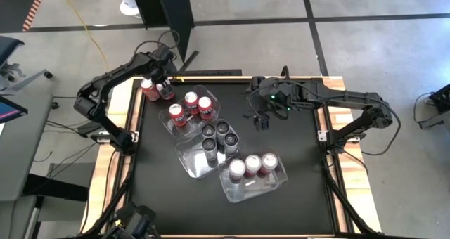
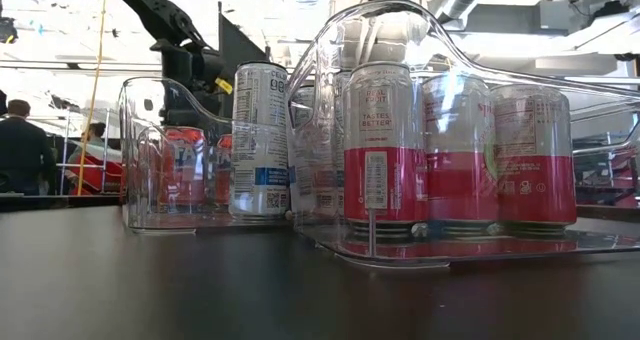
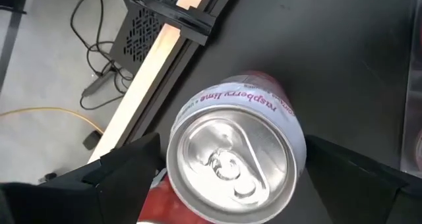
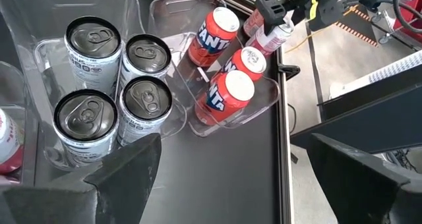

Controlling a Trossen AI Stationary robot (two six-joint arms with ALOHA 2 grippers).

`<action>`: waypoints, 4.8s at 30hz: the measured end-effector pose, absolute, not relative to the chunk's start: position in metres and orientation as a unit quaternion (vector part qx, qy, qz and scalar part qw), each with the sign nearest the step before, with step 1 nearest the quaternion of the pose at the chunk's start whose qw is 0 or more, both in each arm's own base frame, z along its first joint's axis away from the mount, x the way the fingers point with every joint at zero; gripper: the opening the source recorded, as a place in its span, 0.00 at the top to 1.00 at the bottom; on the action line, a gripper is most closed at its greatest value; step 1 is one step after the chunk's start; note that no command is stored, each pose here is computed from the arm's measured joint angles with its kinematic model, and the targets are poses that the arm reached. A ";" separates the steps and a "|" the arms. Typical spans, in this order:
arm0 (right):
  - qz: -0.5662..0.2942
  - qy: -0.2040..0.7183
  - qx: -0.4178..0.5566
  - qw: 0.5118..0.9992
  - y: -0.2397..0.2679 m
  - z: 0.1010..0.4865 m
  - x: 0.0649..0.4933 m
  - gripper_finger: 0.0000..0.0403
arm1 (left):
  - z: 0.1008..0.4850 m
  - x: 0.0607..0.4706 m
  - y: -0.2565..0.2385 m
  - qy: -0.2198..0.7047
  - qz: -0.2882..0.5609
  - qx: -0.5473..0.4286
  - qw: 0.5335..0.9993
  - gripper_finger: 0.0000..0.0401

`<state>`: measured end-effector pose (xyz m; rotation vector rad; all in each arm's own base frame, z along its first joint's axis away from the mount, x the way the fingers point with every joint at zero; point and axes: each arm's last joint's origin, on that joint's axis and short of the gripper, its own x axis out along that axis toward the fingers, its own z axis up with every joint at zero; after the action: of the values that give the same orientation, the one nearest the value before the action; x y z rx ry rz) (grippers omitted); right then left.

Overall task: Sort soda cans
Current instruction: Put the pink soda can in the bottom right transparent bin

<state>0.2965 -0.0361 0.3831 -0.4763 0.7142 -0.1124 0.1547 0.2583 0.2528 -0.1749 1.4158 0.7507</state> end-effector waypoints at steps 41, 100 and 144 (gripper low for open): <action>-0.029 0.364 -0.230 0.902 -0.032 0.363 0.299 0.01 | 0.210 0.163 0.277 0.652 0.309 -0.146 0.677 0.24; -0.125 0.227 -0.130 0.957 -0.026 0.434 0.208 0.01 | 0.408 0.284 -0.029 0.361 -0.047 0.272 0.891 0.24; -0.060 0.243 -0.120 0.961 0.004 0.428 0.210 0.01 | 0.261 0.395 -0.109 0.465 -0.170 0.321 0.807 0.24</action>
<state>0.2099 0.0039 0.4278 -0.2438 0.4916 -0.1224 0.3946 -0.1091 0.2612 0.6867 0.9958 -0.3635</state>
